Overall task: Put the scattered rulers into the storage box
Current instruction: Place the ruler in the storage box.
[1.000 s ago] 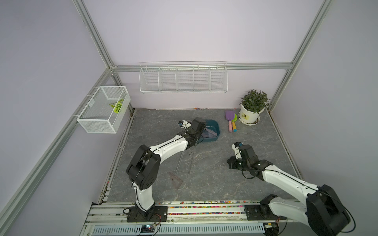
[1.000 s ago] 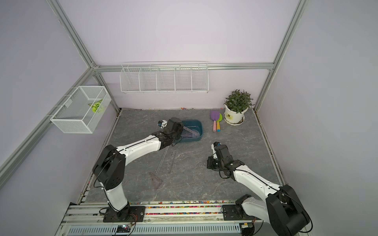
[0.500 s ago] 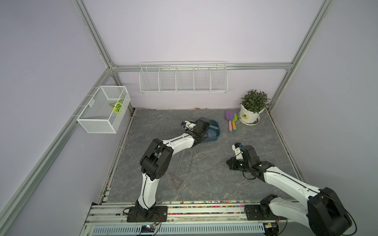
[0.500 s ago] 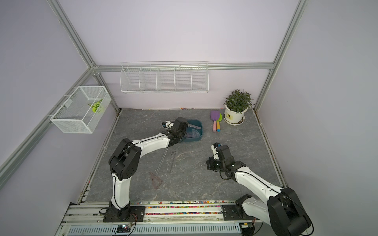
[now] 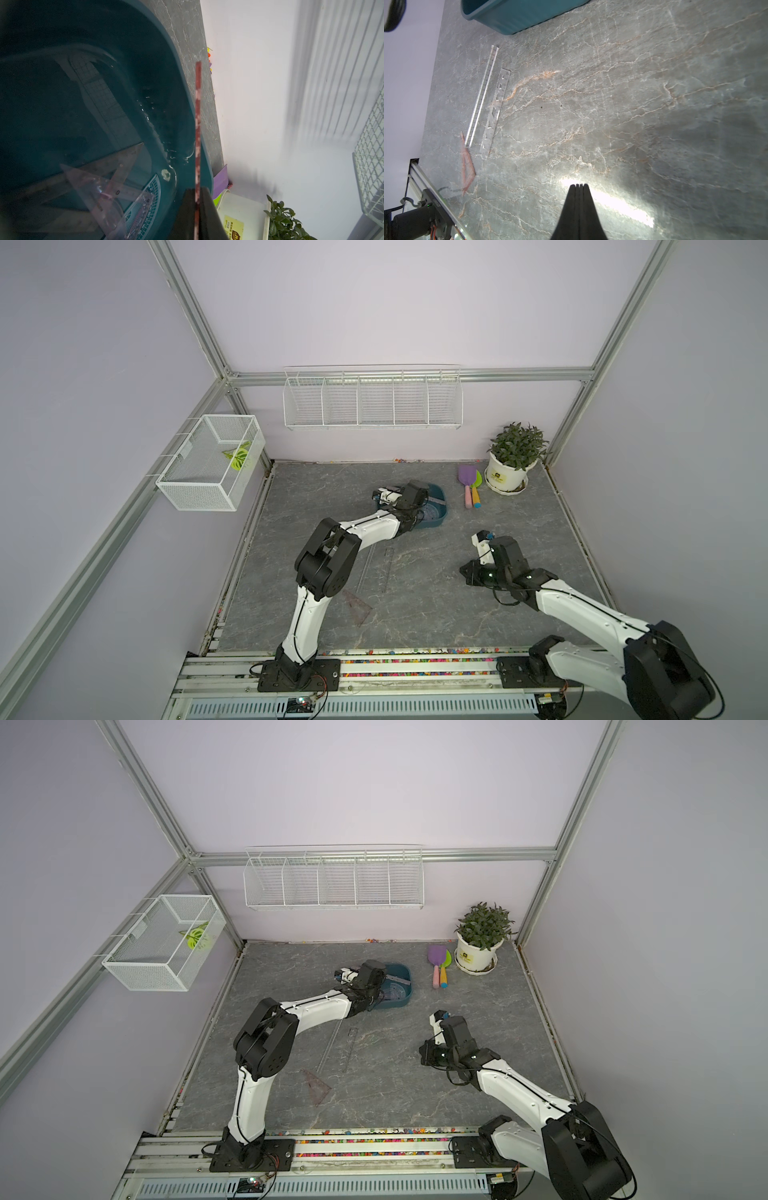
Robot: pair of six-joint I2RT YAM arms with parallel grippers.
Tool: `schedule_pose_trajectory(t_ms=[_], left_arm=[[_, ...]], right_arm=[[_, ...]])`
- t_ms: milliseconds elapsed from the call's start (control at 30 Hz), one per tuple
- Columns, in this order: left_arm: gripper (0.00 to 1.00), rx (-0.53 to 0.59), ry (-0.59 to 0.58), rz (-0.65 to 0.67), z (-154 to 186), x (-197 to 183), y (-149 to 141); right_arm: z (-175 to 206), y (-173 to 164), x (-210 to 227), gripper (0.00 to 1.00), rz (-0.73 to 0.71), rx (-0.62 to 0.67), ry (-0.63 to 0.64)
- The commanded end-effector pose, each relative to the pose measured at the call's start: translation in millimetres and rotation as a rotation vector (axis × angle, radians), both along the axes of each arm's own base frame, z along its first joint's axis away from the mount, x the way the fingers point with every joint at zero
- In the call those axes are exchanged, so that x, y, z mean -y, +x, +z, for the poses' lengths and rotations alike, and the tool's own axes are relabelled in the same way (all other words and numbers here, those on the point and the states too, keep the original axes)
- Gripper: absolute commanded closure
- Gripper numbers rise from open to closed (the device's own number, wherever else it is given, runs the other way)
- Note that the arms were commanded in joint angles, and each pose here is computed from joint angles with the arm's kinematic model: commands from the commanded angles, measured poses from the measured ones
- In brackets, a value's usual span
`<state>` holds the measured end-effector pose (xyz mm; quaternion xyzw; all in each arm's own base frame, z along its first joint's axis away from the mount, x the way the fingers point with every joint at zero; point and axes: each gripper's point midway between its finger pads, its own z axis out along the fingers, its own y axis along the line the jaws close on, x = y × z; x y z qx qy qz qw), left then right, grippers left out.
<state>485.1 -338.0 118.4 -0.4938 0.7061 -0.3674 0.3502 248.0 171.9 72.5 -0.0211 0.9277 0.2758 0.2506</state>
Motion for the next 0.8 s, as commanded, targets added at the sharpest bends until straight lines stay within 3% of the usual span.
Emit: schedule_pose_trajectory(t_ms=[0,433,667,767], left_arm=[[0.90,-0.019,0.005,0.016,-6.7,-0.1,1.1],[0.89,-0.075,0.008,0.059,-19.7,-11.4,-4.4],[0.82,-0.097,0.007,0.079,-25.3,-15.4,-7.2],[0.74,-0.089,0.007,0.086,-23.5,-17.5,-7.0]], right_arm=[[-2.0,0.1,-0.4,0.98,-0.004,-0.002,0.018],[-4.0,0.9,-1.1,0.98,-0.004,-0.005,0.023],[-5.9,0.9,-1.2,0.98,-0.002,-0.011,0.019],[-6.2,1.3,-1.2,0.98,-0.004,-0.012,0.018]])
